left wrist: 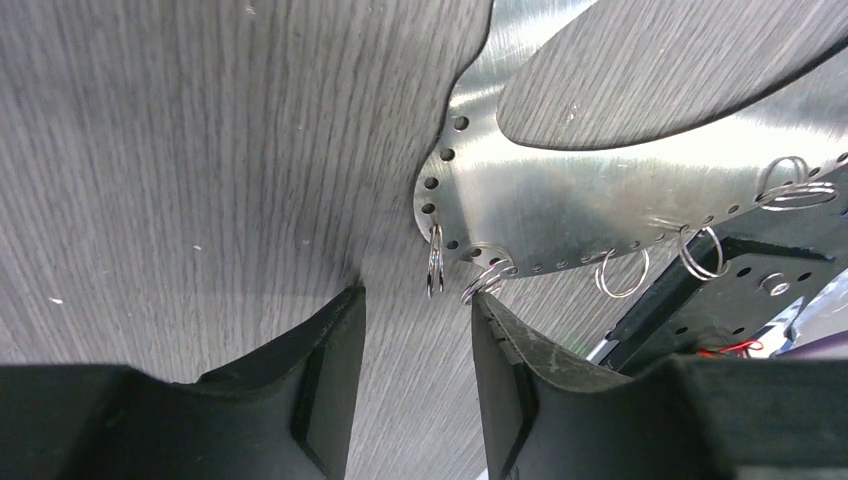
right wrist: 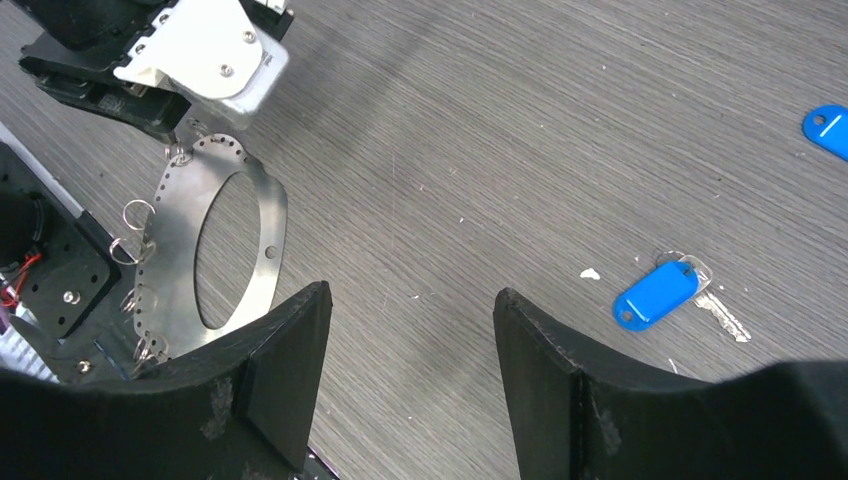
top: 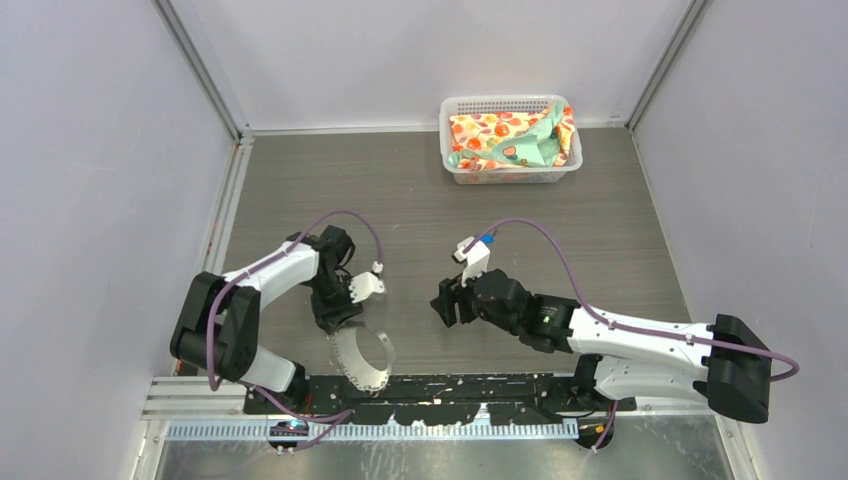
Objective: Put the keys on the keyring
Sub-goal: Pick up the keyring from the center of the board.
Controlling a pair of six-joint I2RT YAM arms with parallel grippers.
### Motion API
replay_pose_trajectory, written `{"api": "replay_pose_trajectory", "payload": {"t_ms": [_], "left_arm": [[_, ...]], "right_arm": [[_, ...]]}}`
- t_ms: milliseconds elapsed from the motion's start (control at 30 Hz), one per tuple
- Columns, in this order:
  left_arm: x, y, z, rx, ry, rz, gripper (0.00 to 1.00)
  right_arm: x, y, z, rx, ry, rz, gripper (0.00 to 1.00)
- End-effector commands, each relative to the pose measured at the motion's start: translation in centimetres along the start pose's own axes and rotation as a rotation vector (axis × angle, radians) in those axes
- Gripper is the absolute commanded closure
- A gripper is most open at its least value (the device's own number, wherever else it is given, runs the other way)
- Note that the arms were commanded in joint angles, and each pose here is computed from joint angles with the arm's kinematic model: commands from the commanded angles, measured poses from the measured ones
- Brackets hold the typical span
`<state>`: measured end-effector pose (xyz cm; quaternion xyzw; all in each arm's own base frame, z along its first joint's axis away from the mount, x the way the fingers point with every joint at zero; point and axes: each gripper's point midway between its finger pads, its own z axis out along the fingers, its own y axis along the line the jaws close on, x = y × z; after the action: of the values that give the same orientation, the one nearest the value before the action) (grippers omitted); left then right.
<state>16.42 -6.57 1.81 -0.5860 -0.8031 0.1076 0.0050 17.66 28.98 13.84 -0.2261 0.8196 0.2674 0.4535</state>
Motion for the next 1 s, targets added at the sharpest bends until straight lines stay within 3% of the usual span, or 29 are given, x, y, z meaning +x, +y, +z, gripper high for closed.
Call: {"api": "replay_pose_trajectory", "payload": {"t_ms": [0, 300, 633, 867, 967], "left_arm": [[-2.5, 0.4, -1.7, -0.022, -0.104, -0.016, 0.54], [-3.3, 0.0, -2.1, 0.015, -0.134, -0.006, 0.47], [-2.9, 0.3, -0.6, -0.005, -0.124, -0.021, 0.53], [-2.8, 1.0, 0.4, -0.057, -0.124, -0.009, 0.74], [-2.5, 1.3, 0.7, -0.088, -0.120, -0.004, 0.89]], "right_arm": [[-1.3, 0.5, -0.2, -0.021, -0.040, 0.033, 0.35], [-0.9, 0.7, 0.0, -0.025, -0.025, 0.034, 0.36], [-0.6, 0.2, -0.2, -0.007, -0.008, 0.035, 0.37], [-0.9, 0.1, -0.2, 0.001, -0.019, 0.056, 0.40], [-1.0, -0.2, -0.2, 0.008, -0.026, 0.068, 0.41]]}}
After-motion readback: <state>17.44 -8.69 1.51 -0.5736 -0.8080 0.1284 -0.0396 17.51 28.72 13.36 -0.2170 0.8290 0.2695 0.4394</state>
